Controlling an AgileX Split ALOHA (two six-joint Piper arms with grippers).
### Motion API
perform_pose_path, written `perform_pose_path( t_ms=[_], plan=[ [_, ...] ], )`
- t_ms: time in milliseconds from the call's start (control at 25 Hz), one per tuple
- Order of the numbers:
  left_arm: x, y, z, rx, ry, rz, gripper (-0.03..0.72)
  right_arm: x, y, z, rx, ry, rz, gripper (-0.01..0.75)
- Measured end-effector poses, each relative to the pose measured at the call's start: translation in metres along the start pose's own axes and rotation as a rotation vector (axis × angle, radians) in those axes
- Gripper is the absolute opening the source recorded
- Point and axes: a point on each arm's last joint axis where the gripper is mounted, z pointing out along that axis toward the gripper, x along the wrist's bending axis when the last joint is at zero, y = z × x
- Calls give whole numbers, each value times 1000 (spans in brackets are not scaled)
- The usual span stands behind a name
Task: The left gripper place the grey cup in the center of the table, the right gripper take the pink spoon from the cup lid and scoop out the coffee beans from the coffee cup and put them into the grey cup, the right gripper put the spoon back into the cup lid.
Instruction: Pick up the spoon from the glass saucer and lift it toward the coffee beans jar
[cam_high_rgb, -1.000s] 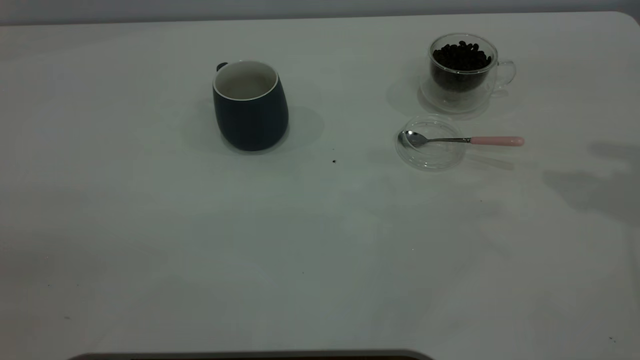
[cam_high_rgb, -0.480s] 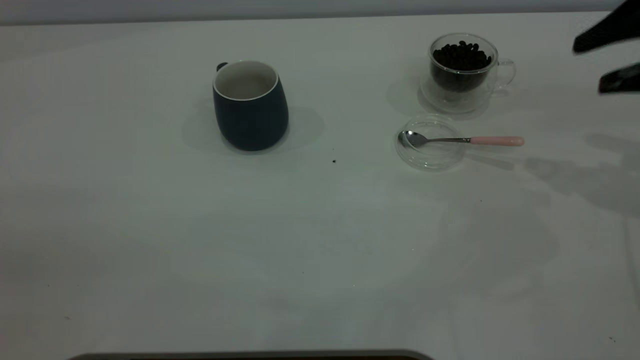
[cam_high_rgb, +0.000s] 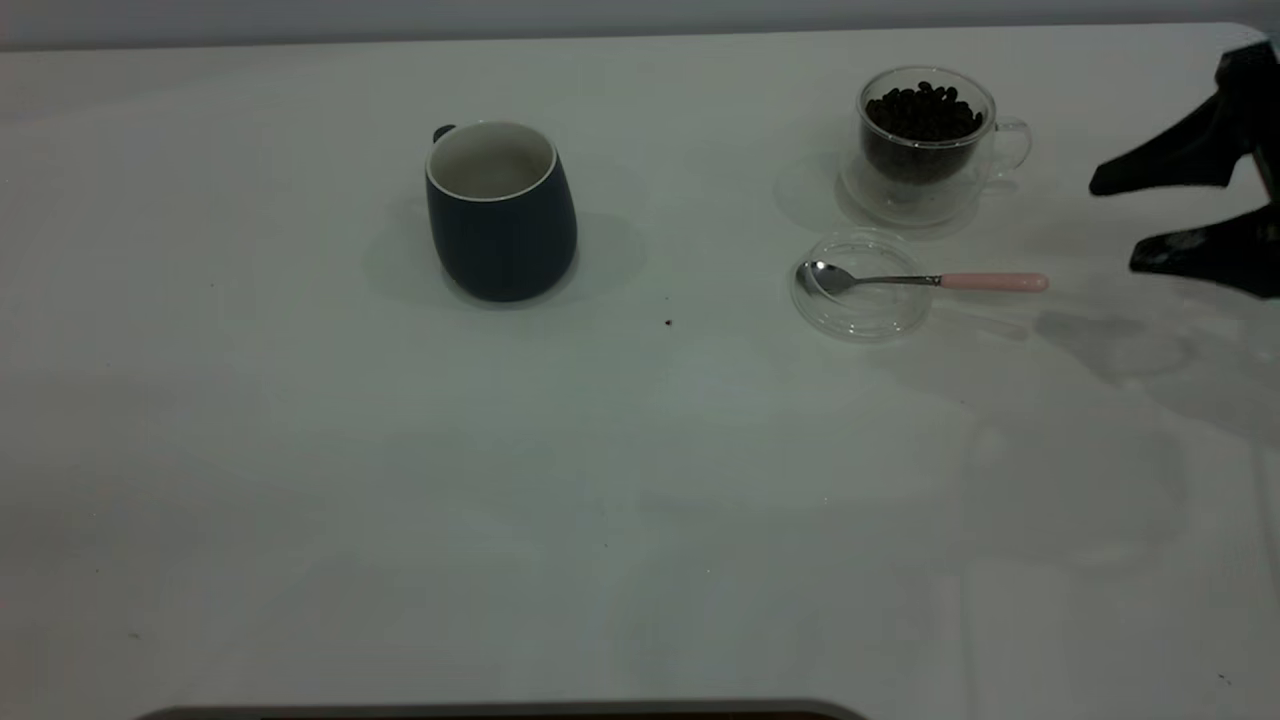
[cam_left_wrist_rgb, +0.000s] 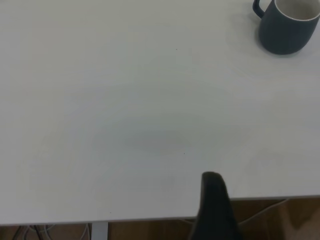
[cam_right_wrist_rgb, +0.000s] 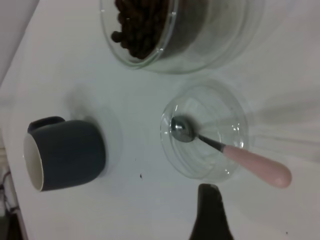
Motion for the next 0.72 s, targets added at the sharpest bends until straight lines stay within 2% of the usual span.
perform_pose_path(
  t_ms=[240, 720],
  plan=[
    [0, 0, 0, 0, 0, 0, 586, -20, -12, 21, 33, 6, 40, 590],
    [0, 0, 0, 0, 0, -1, 586, -6, -11, 50, 77, 24, -17, 589]
  ],
)
